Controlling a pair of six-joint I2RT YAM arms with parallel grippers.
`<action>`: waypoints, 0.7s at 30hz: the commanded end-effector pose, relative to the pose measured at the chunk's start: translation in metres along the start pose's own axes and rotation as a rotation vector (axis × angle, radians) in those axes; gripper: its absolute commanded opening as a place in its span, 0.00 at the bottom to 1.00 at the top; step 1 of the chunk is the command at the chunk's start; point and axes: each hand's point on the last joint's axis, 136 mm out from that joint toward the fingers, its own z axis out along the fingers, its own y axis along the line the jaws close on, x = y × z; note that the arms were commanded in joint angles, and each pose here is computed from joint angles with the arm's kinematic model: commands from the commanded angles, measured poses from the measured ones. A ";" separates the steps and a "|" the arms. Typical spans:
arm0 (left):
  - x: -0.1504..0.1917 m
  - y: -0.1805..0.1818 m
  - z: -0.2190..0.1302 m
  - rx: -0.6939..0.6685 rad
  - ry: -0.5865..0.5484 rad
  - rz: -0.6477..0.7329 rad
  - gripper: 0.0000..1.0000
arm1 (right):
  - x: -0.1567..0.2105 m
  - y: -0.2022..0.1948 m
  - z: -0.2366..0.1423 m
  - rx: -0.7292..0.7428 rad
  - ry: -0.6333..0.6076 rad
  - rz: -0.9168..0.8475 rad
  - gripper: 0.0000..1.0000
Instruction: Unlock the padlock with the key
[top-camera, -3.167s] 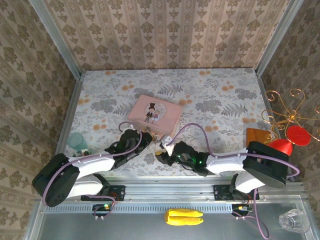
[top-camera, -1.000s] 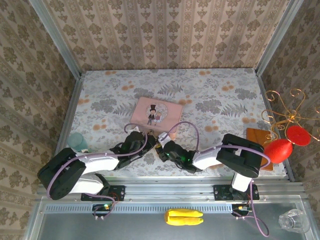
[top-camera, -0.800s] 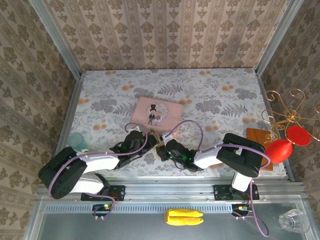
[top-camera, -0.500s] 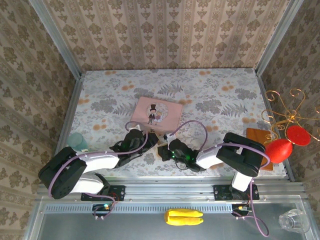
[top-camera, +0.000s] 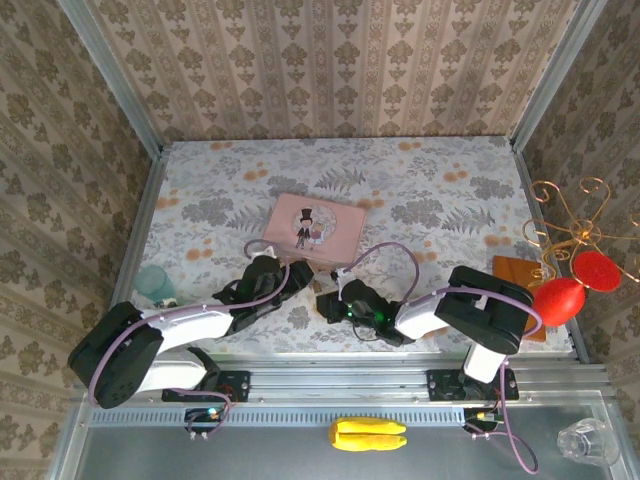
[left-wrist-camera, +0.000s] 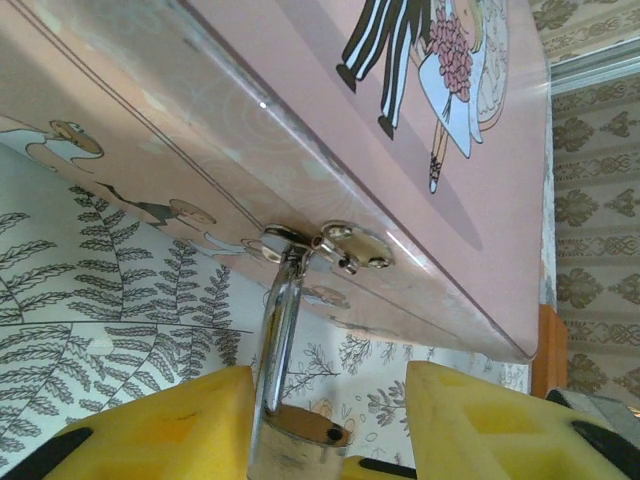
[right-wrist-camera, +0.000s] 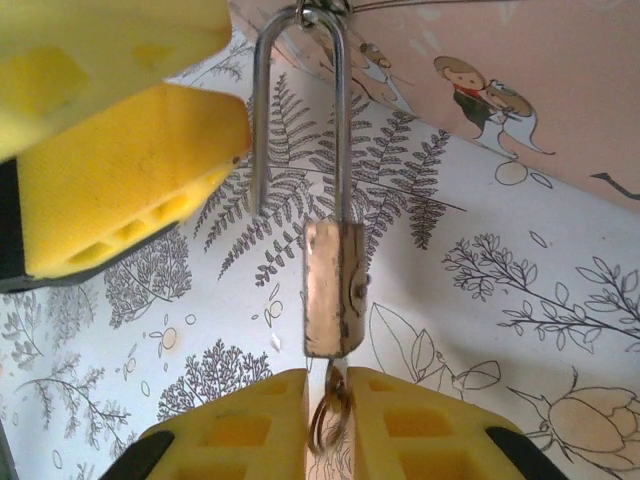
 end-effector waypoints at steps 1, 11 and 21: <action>-0.011 -0.012 -0.002 0.016 -0.030 0.030 0.45 | -0.009 0.002 -0.005 0.021 0.002 -0.007 0.26; -0.031 -0.006 -0.019 -0.045 -0.039 0.161 0.52 | -0.020 -0.007 -0.025 0.114 0.016 -0.071 0.48; -0.075 0.007 -0.062 -0.109 -0.104 0.418 0.61 | -0.035 0.004 -0.018 0.119 0.081 -0.010 0.56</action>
